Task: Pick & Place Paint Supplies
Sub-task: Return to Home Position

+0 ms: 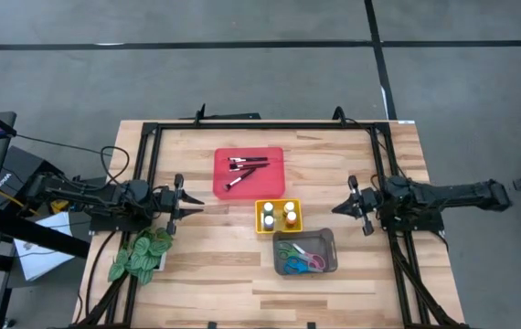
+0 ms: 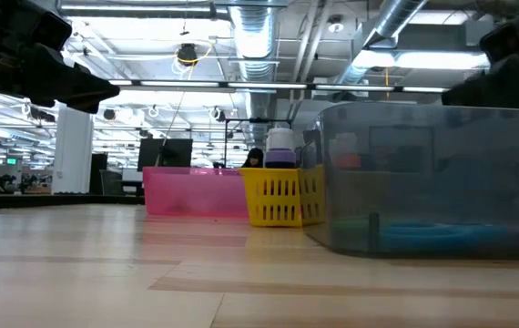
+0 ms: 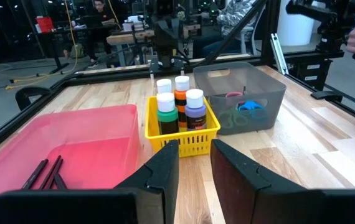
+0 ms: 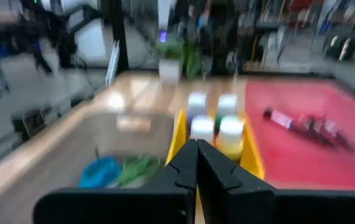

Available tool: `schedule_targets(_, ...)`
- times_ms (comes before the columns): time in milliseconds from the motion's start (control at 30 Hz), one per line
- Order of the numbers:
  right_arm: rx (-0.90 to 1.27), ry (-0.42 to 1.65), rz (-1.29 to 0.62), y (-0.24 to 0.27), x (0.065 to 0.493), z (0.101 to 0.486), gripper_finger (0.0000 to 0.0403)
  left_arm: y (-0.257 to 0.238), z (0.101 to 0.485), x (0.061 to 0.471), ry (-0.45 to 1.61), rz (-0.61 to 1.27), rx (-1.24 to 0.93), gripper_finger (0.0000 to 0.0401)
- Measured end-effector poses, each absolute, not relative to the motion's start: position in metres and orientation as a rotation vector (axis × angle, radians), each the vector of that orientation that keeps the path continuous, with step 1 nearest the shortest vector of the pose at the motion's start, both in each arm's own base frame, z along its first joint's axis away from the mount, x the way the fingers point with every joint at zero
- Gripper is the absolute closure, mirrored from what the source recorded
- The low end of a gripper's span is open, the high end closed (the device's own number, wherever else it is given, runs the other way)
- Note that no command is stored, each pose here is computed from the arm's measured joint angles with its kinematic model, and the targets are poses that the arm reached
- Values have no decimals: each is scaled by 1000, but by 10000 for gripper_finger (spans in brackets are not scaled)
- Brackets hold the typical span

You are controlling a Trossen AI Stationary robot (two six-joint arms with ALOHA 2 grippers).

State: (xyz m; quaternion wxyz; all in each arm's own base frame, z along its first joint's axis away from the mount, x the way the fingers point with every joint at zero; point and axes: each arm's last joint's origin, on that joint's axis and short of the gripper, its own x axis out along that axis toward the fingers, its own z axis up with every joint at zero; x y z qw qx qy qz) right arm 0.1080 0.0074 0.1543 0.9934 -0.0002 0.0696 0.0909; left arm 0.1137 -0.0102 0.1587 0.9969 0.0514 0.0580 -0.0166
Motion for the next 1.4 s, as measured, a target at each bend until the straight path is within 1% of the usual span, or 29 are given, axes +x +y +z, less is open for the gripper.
schedule_targets(200,-5,-29,187,8,98,168,403,-10,159,114,114,-33,103,316)
schedule_targets(433,-4,-80,198,9,96,173,403,-10,160,114,106,-33,102,316)
schedule_targets(800,178,-26,181,7,98,169,403,-10,160,114,103,-30,102,316)
schedule_targets(1400,182,-20,181,7,98,169,403,-10,160,114,99,-30,102,316)
